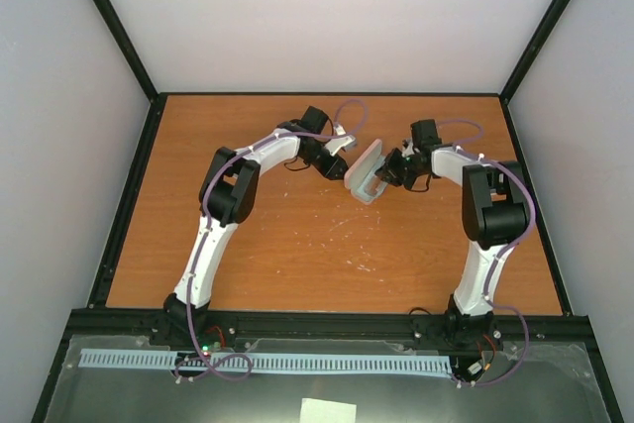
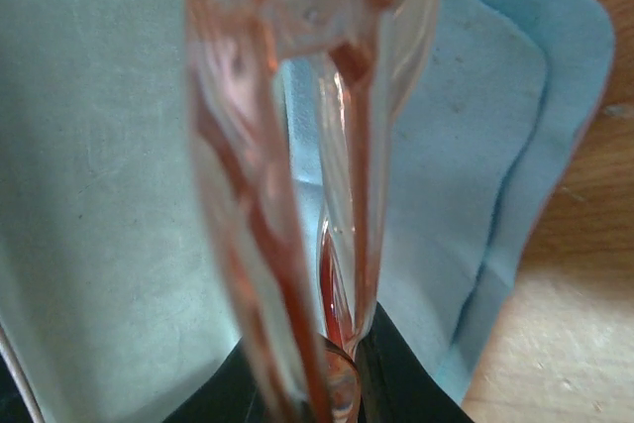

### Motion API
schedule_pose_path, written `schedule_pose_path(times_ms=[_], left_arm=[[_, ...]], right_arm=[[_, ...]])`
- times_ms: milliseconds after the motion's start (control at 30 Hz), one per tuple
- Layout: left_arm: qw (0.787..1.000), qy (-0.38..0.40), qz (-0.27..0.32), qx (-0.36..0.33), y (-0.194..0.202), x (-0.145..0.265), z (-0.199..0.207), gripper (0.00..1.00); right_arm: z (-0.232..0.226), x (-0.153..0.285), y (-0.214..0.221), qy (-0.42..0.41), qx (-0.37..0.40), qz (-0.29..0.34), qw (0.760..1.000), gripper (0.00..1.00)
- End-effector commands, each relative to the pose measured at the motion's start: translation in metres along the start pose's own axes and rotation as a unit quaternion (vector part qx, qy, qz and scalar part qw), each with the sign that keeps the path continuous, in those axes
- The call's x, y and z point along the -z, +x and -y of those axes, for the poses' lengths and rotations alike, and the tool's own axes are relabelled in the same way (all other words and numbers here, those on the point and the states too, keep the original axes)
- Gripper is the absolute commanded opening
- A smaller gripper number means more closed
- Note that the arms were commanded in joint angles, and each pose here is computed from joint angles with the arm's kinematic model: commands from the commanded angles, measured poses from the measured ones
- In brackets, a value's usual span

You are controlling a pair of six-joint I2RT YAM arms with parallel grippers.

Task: Organize the sunglasses
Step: Place the sunglasses in the sunglasses case.

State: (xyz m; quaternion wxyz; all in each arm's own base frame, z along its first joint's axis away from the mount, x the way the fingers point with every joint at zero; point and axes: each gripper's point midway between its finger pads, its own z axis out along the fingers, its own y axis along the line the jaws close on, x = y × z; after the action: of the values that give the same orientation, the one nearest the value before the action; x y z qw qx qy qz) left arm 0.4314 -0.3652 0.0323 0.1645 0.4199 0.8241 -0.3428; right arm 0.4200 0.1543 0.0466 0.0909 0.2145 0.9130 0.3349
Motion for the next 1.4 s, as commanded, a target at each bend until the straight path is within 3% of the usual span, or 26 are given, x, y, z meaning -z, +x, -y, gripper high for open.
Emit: schedule_pose_path(times_ms=[0,267,600,1033,1367], left_arm=[[0.999,0.006,0.034,-0.018,-0.028,0.017,0.013,0.31],[0.999,0.011,0.039,-0.014,-0.030,0.019,0.013,0.30],[0.999,0.008,0.042,-0.009,-0.031,0.023,0.007,0.30],[0.999,0.012,0.048,-0.008,-0.033,0.023,0.007,0.30],[0.999,0.012,0.048,-0.009,-0.034,0.025,0.008,0.30]], right_arm=[[-0.021,-0.008,-0.003,-0.041,0.004,-0.007,0.999,0.08],[-0.020,-0.028,0.001,-0.050,-0.007,-0.029,0.998,0.09],[-0.015,-0.020,0.000,-0.008,0.002,-0.029,1.000,0.29],[-0.002,-0.015,0.006,0.050,0.007,-0.062,0.997,0.39],[-0.004,-0.022,0.012,0.034,-0.009,-0.078,0.996,0.46]])
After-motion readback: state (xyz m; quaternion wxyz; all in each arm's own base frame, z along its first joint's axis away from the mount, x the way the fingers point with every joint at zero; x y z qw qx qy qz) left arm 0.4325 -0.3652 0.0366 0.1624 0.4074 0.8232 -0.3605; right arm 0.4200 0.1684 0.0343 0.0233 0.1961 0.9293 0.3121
